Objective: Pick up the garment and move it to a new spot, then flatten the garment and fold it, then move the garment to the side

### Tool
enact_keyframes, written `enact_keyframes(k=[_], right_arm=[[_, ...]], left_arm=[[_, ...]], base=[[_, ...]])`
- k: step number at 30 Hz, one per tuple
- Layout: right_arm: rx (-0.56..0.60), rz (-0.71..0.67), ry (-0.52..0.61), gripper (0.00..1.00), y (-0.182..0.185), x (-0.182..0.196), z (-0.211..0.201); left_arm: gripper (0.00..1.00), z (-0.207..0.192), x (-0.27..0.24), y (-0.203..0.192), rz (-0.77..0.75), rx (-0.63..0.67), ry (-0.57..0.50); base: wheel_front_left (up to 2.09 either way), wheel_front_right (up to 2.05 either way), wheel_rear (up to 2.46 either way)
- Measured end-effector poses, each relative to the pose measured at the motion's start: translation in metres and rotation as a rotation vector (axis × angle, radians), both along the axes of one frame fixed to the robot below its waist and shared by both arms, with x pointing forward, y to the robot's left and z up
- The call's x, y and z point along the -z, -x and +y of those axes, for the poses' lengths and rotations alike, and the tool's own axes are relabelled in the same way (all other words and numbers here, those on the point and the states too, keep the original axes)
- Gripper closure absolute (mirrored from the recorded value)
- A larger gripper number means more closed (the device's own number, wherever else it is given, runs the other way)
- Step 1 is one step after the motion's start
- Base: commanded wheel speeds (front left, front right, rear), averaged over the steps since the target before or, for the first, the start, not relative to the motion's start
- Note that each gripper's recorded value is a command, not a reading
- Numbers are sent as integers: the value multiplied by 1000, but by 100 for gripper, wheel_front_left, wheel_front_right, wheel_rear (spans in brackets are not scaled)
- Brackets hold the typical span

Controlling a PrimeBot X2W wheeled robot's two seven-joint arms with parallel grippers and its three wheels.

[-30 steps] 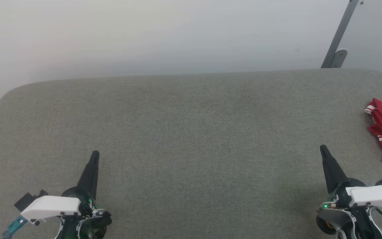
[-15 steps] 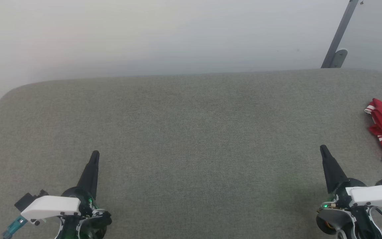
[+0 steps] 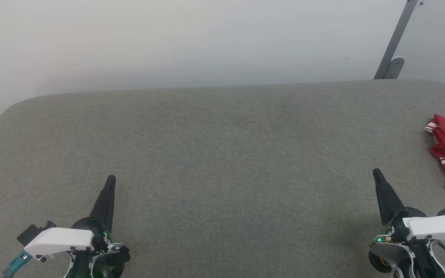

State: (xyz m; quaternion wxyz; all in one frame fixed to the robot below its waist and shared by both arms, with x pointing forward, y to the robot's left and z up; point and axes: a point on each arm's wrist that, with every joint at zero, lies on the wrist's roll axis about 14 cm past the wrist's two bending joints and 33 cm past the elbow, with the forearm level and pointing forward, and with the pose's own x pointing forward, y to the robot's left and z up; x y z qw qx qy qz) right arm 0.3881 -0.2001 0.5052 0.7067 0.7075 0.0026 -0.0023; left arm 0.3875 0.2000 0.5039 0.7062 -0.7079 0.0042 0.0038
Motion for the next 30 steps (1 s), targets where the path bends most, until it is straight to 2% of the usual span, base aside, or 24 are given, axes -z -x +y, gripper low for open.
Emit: enact_keyframes(k=[30], right_arm=[[0,0,0,100,0,0,0]], left_arm=[[100,0,0,0,0,0,0]], base=[[0,0,0]])
